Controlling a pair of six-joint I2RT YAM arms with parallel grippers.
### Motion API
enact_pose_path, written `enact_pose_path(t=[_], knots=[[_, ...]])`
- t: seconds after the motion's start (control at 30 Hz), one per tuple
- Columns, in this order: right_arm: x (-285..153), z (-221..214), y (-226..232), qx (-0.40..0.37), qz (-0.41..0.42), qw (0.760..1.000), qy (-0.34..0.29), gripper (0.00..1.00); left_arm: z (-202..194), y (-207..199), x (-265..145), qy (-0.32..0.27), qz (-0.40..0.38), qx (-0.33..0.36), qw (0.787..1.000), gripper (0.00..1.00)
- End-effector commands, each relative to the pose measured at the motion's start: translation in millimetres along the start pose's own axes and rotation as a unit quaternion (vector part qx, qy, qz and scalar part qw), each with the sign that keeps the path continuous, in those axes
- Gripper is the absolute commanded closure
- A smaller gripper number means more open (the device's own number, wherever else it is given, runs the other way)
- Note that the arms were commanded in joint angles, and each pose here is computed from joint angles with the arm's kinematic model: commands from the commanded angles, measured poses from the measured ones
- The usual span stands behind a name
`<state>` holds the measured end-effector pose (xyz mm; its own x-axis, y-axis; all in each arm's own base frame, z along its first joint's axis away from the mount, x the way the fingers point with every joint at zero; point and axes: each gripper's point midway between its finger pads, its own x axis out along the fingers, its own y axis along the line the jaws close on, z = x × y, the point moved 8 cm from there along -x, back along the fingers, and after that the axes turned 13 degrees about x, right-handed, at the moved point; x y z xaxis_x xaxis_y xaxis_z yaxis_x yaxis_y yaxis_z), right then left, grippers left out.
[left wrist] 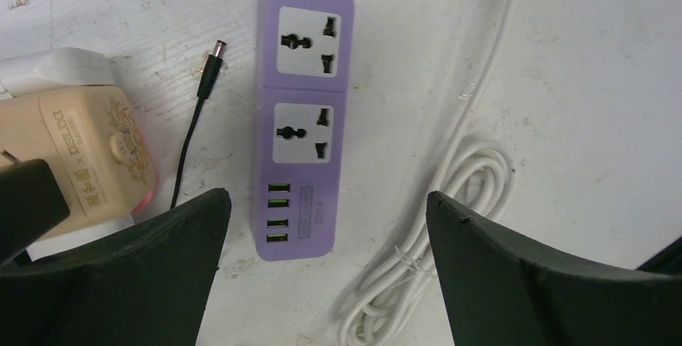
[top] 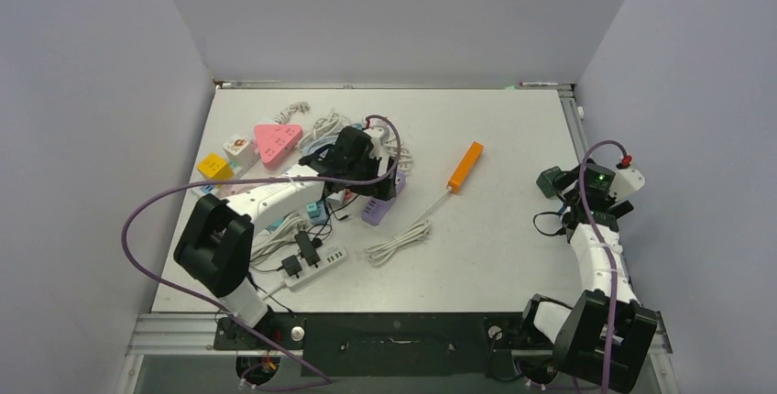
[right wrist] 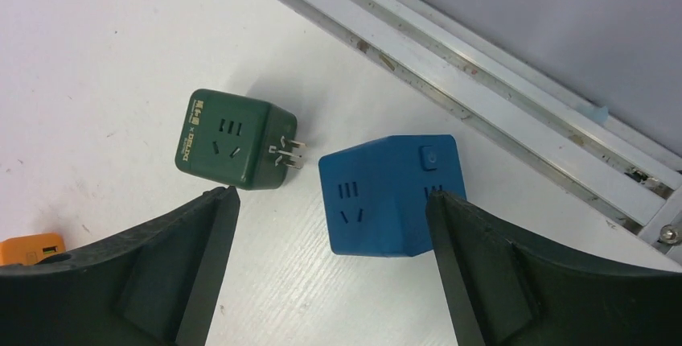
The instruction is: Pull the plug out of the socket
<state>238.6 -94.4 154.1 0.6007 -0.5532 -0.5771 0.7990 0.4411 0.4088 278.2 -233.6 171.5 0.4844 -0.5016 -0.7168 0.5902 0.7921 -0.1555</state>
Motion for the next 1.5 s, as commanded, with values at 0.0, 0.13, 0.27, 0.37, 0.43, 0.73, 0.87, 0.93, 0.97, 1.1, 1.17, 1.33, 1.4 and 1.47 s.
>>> enact_pose_path(t=[0.0, 0.13, 0.27, 0.37, 0.43, 0.73, 0.87, 0.93, 0.97, 1.1, 1.17, 1.33, 1.4, 1.47], knots=[[-6.8, 16.7, 2.1, -0.01, 0.002, 0.999, -0.043, 0.1, 1.5, 2.1, 16.6, 0.023, 0.033, 0.027, 0.999, 0.14], [-9.1, 17.4, 1.2, -0.019, 0.004, 0.999, -0.048, 0.1, -14.6, -1.8, 35.9, 0.062, 0.044, 0.035, 0.996, 0.17], [-12.7, 15.6, 4.1, -0.024, 0.016, 0.998, -0.052, 0.1, -23.7, -5.4, 49.4, 0.091, 0.08, 0.054, 0.991, 0.21], [-15.4, 14.8, 8.1, -0.03, 0.024, 0.998, -0.053, 0.1, -28.2, -10.1, 56.5, 0.099, 0.094, 0.068, 0.988, 0.26], [-16.6, 14.0, 10.3, -0.032, 0.029, 0.998, -0.052, 0.1, -32.5, -12.9, 62.5, 0.109, 0.098, 0.073, 0.987, 0.33], [-19.4, 7.2, 19.2, -0.042, 0.06, 0.996, -0.042, 0.1, -21.3, -21.3, 89.2, 0.08, 0.116, 0.071, 0.987, 0.94], [-20.1, 6.2, 23.1, -0.045, 0.07, 0.996, -0.037, 0.1, 3.7, -29.0, 109.6, 0.042, 0.084, 0.087, 0.992, 1.0], [-20.8, 6.2, 25.2, -0.047, 0.075, 0.995, -0.033, 0.1, 26.2, -34.1, 117.9, 0.017, 0.068, 0.112, 0.991, 1.0], [-21.5, 6.6, 25.7, -0.047, 0.077, 0.995, -0.033, 0.1, 33.0, -36.3, 122.4, 0.01, 0.057, 0.126, 0.99, 1.0], [-24.0, 7.6, 26.7, -0.049, 0.083, 0.995, -0.031, 0.1, 54.8, -41.4, 140.8, -0.003, 0.033, 0.167, 0.985, 1.0], [-25.3, 7.2, 26.8, -0.05, 0.085, 0.995, -0.03, 0.1, 58.1, -43.6, 151.5, 0.005, 0.023, 0.181, 0.983, 1.0], [-28.0, 8.0, 28.5, -0.055, 0.093, 0.994, -0.026, 0.1, 66.5, -50.5, 164.6, -0.001, 0.004, 0.181, 0.983, 1.0], [-28.7, 8.3, 29.0, -0.055, 0.095, 0.994, -0.025, 0.1, 67.9, -57.3, 166.7, -0.004, -0.015, 0.178, 0.984, 0.98], [-29.2, 8.2, 29.3, -0.054, 0.097, 0.993, -0.025, 0.1, 69.7, -62.6, 167.0, -0.007, -0.024, 0.175, 0.984, 0.94]])
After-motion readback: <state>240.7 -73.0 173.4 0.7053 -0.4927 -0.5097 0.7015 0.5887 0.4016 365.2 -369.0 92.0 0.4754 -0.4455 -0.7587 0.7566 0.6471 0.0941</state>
